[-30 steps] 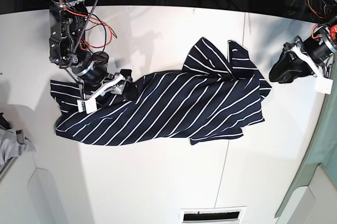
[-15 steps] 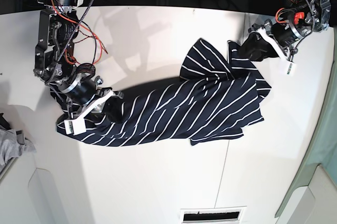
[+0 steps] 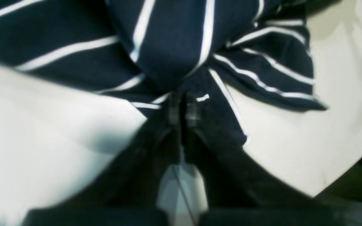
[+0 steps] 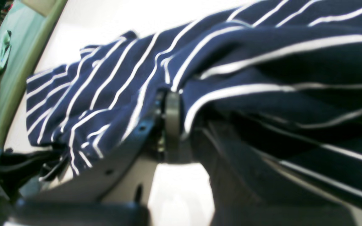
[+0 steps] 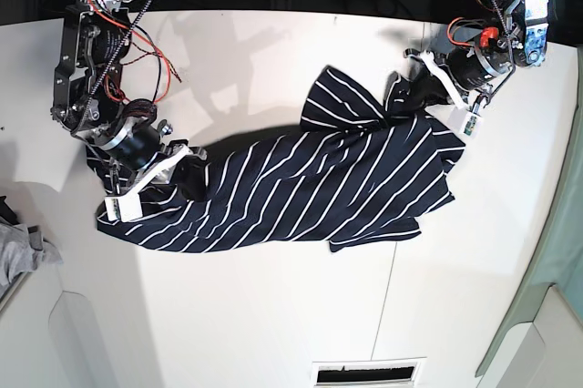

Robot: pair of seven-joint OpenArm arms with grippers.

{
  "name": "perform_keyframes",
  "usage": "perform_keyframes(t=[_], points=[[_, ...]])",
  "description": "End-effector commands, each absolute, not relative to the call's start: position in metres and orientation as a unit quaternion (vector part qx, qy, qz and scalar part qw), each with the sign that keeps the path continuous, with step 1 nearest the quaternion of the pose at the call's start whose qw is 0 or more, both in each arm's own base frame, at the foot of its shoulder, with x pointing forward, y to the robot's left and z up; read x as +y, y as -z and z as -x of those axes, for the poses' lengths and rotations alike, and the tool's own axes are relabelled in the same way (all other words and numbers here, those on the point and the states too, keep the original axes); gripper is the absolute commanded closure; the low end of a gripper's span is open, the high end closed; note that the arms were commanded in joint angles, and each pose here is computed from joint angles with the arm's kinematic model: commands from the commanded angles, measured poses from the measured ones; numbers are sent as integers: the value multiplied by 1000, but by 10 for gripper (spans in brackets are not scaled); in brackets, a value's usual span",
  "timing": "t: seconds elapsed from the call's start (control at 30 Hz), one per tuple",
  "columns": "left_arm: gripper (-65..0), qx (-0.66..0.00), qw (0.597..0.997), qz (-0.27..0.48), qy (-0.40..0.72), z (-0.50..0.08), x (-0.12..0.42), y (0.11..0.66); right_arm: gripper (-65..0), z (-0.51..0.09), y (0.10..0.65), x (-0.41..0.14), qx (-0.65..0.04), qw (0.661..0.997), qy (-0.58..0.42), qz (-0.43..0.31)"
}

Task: Layout the t-shirt on the table in an organized manner, then fold the t-shirt properly
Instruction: 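Pull the shirt apart with both grippers and lay it flat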

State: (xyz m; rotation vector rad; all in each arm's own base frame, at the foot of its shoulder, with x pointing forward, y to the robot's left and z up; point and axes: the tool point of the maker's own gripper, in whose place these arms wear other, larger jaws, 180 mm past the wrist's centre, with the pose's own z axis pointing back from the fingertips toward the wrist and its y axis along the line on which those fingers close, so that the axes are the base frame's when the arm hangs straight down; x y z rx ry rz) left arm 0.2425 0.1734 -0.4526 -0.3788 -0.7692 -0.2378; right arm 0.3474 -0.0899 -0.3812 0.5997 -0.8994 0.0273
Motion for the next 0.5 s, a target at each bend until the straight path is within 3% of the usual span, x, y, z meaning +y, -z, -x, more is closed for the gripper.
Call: perform_keyframes(t=[0.0, 0.2, 0.47], points=[[0, -395, 899, 149, 117, -257, 194, 442, 0, -361, 357, -101, -468, 838, -15, -281], [0, -428, 894, -55, 123, -306, 304, 399, 0, -364, 323, -181, -505, 839, -17, -201], [0, -493, 847, -112, 166, -355, 337, 323, 0, -350, 298, -256, -511, 845, 12, -161]])
